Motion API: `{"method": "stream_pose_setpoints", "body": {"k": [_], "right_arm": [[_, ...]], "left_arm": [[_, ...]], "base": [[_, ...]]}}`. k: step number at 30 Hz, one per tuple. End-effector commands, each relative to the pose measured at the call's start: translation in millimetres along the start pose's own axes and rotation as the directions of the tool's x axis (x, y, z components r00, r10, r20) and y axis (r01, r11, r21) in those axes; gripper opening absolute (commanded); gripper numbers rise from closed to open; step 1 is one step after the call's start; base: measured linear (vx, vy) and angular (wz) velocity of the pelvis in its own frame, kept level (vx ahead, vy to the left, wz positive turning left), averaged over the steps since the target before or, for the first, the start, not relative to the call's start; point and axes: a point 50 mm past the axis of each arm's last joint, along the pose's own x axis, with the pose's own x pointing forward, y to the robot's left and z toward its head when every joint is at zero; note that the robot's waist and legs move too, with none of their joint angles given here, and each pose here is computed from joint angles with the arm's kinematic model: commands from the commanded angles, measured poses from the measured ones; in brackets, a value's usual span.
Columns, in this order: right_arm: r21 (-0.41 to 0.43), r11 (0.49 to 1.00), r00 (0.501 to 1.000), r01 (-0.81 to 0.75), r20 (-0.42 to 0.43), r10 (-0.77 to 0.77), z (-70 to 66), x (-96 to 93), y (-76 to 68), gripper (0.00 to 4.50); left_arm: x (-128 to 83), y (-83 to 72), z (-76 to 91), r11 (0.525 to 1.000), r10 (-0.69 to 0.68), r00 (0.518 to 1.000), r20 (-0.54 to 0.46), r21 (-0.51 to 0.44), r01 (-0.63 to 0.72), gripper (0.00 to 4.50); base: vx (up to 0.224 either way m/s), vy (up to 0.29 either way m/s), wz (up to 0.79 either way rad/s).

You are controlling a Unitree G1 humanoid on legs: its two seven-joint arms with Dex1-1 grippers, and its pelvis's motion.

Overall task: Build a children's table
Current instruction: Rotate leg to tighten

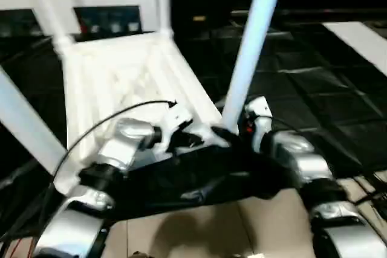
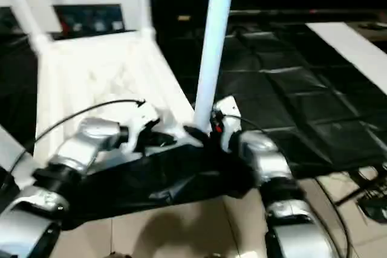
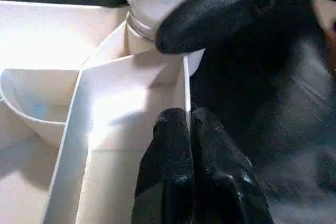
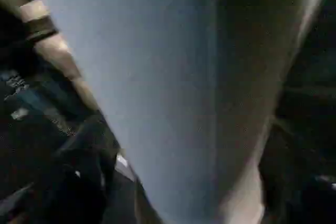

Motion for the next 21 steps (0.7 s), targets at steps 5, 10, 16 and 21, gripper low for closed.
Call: {"method": "stream_pose_setpoints", "body": {"k": [5, 10, 16, 21], "right_arm": [[0.01, 0.963, 0.955, -0.27, -0.122, 0.269, -9.7, -6.8, 20.0, 3.7], [0.014, 0.944, 0.93, -0.329, -0.168, 0.326, -13.8, -8.5, 25.2, 3.35], [0.024, 0.938, 0.924, -0.346, -0.166, 0.345, -13.7, -5.1, 28.5, 2.81], [0.031, 0.959, 0.952, -0.283, -0.11, 0.284, -15.3, 1.7, 30.8, 2.6]], "left_arm": [[2.3, -9.1, 14.7, 0.981, -0.178, 0.983, 0.042, 0.089, 0.174, 0.0], [-1.0, -7.7, 14.0, 0.978, -0.189, 0.981, 0.037, 0.092, 0.185, 0.0], [-2.2, -7.8, 13.0, 0.977, -0.196, 0.98, 0.03, 0.092, 0.192, 0.0], [-2.4, -4.2, 13.0, 0.989, -0.123, 0.991, 0.049, 0.084, 0.119, 0.0]], "base": [[0.0, 0.0, 0.0], [0.0, 0.0, 0.0], [0.0, 0.0, 0.0], [0.0, 0.0, 0.0]]}}
